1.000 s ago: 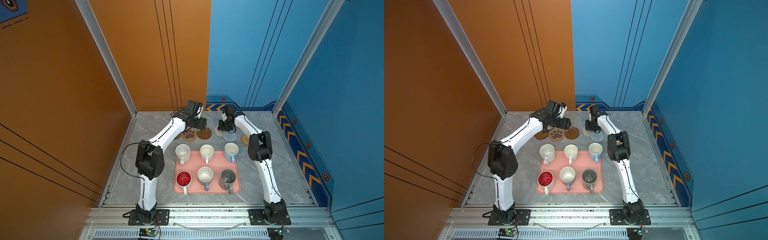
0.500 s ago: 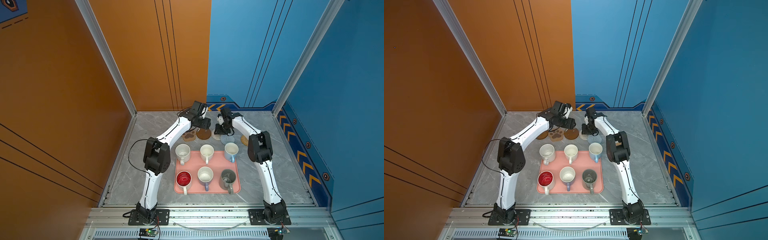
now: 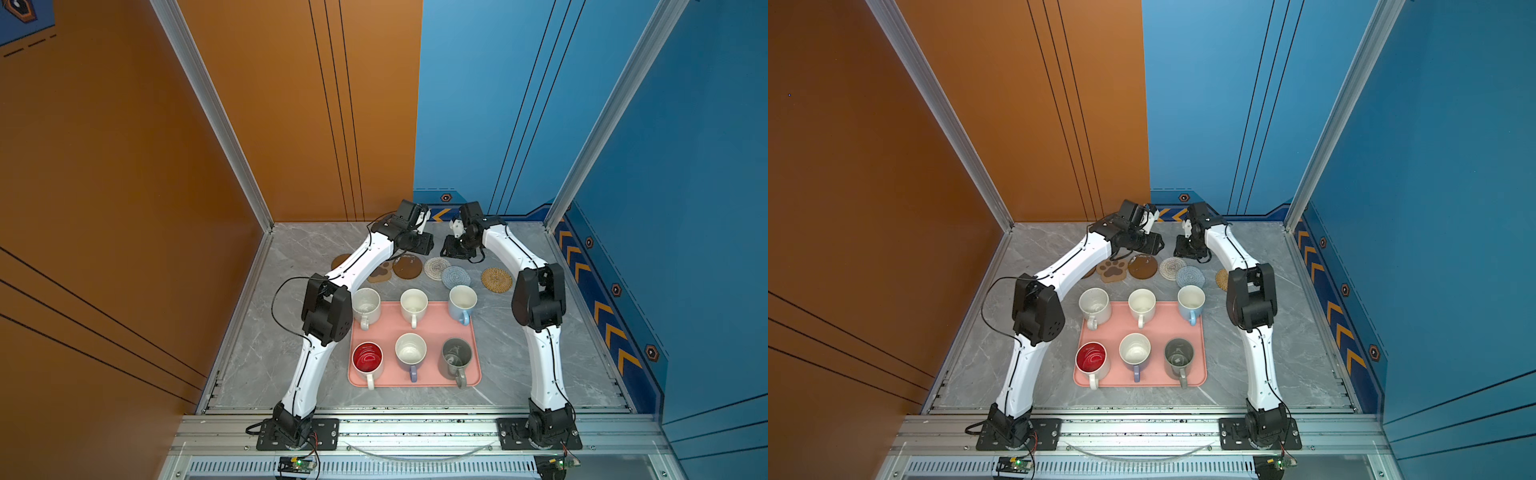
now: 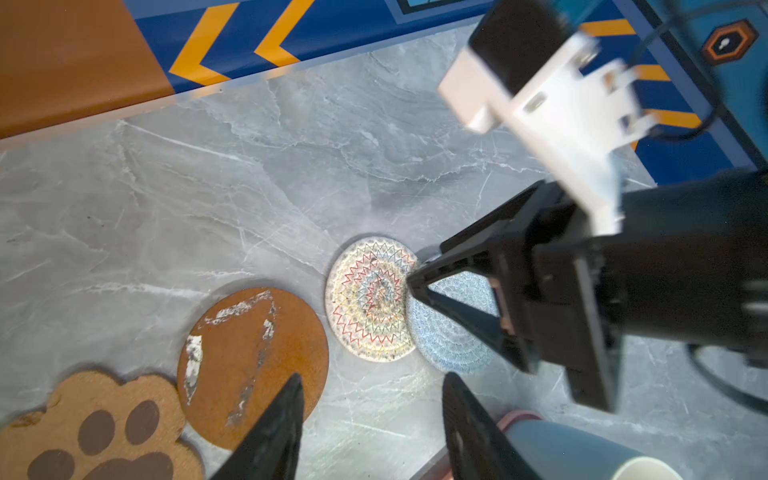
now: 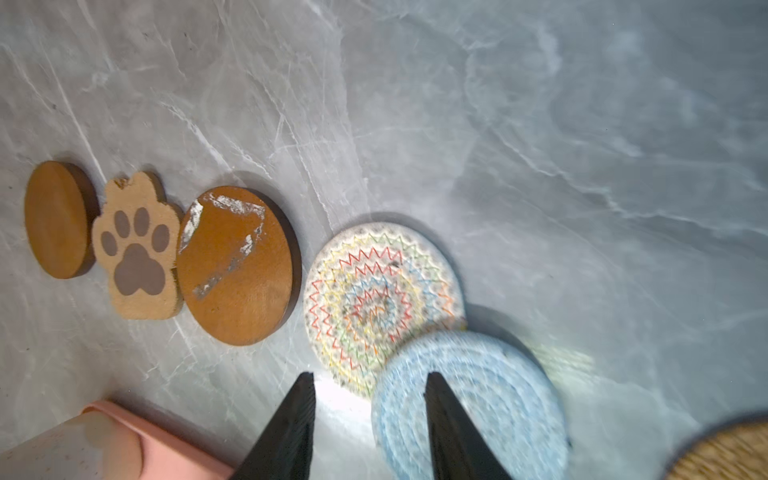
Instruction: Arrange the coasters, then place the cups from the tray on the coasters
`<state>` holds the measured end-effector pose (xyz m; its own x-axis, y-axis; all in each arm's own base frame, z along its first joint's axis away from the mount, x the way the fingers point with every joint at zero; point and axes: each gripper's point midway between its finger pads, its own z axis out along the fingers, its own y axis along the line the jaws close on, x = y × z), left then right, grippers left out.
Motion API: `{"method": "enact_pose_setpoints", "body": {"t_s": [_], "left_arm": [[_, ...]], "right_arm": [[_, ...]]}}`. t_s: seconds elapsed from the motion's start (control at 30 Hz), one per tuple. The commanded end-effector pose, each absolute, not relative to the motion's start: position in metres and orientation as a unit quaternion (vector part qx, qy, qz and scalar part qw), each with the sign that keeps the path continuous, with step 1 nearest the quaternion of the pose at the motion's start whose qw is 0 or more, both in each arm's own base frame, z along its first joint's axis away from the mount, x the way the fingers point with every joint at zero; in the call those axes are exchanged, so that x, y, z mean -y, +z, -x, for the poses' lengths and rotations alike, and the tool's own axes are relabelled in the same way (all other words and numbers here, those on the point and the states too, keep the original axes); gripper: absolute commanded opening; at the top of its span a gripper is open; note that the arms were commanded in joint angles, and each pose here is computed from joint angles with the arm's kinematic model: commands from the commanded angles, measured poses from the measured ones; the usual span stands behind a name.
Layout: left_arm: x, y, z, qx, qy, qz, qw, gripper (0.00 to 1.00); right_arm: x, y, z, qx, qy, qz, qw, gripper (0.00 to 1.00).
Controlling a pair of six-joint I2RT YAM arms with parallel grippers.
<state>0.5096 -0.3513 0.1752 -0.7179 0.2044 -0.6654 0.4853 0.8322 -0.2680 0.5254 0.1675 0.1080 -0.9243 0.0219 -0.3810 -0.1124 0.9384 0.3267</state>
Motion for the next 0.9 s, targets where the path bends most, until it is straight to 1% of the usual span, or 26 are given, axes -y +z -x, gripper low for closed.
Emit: {"method": "enact_pose_setpoints", "body": {"t_s": [0.0, 0.03, 0.17, 0.27, 0.43, 0.87], "left_arm": [[0.376, 0.163, -0.504, -0.895, -0.243, -0.211, 0.307, 0.46], [0.381, 0.159, -0.503, -0.895, -0.248, -0.213, 0.302, 0.42], [0.399, 0.14, -0.501, -0.895, -0.256, -0.222, 0.289, 0.16], [0.41, 0.127, -0.501, -0.895, -0.262, -0.225, 0.282, 0.05], [0.417, 0.106, -0.503, -0.9, -0.264, -0.219, 0.269, 0.0], [0.405, 0.056, -0.511, -0.922, -0.231, -0.192, 0.246, 0.0]], "right_arm": [[-0.144, 0.11, -0.509, -0.97, 0.164, -0.003, 0.179, 0.35], [-0.136, 0.107, -0.506, -0.971, 0.159, -0.011, 0.176, 0.3], [-0.12, 0.092, -0.492, -0.972, 0.163, -0.033, 0.163, 0.1], [-0.117, 0.075, -0.483, -0.974, 0.165, -0.041, 0.149, 0.01], [-0.126, 0.05, -0.479, -0.972, 0.189, -0.052, 0.132, 0.0], [-0.128, 0.004, -0.475, -0.974, 0.196, -0.073, 0.089, 0.0]]}}
